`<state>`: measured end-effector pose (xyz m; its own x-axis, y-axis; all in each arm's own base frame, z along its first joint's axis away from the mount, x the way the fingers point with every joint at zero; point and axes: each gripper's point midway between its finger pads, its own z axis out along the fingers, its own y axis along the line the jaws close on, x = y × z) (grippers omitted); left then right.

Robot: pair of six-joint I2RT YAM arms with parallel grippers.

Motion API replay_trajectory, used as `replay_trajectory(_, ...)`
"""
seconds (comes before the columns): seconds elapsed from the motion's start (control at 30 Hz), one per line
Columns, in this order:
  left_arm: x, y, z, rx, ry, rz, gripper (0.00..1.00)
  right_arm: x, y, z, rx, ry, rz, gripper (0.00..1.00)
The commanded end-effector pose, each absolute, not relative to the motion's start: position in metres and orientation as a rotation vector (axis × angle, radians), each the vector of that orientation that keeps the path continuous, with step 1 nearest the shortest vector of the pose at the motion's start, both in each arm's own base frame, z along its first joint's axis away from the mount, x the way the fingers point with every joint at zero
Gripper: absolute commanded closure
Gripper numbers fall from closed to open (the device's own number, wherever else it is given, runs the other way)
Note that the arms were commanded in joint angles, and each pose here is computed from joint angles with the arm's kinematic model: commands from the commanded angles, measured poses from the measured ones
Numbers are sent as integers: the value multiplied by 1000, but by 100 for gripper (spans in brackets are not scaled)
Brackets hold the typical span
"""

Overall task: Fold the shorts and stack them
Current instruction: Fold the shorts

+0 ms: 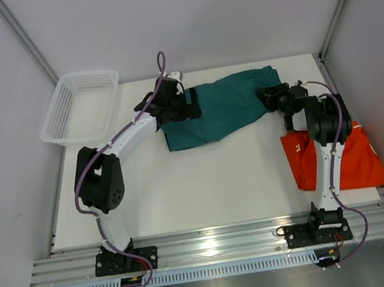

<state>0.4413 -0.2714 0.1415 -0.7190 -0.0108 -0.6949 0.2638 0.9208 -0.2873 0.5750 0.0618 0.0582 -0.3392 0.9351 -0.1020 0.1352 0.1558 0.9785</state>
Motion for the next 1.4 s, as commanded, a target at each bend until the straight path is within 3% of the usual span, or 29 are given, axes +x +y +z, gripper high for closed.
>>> replay_trajectory(0.0, 451, -273, 153, 130, 2289, -496, 2, 559, 75, 39, 1061, 1721, 1178, 61)
replay_trajectory(0.4, 441, -233, 187, 64, 2229, -429, 2, 442, 214, 11, 961, 1849, 1162, 61)
replay_trajectory(0.53, 438, -222, 190, 63, 2227, -410, 2, 437, 234, 28, 891, 1867, 1197, 59)
replay_trajectory(0.6, 435, -221, 190, 80, 2225, -411, 1, 436, 239, 50, 833, 1881, 1198, 52)
replay_trajectory(0.77, 433, -234, 194, 131, 2194, -495, 2, 434, 230, 130, 557, 1875, 968, 22)
replay_trajectory(0.87, 435, -248, 195, 153, 2177, -538, 2, 428, 210, 147, 553, 1872, 892, 16)
replay_trajectory(1.0, 441, -272, 187, 181, 2177, -578, 1, 419, 178, 158, 597, 1882, 911, 14)
replay_trajectory(1.37, 471, -331, 159, 272, 2164, -610, 2, 432, 119, 108, 696, 1948, 1022, 12)
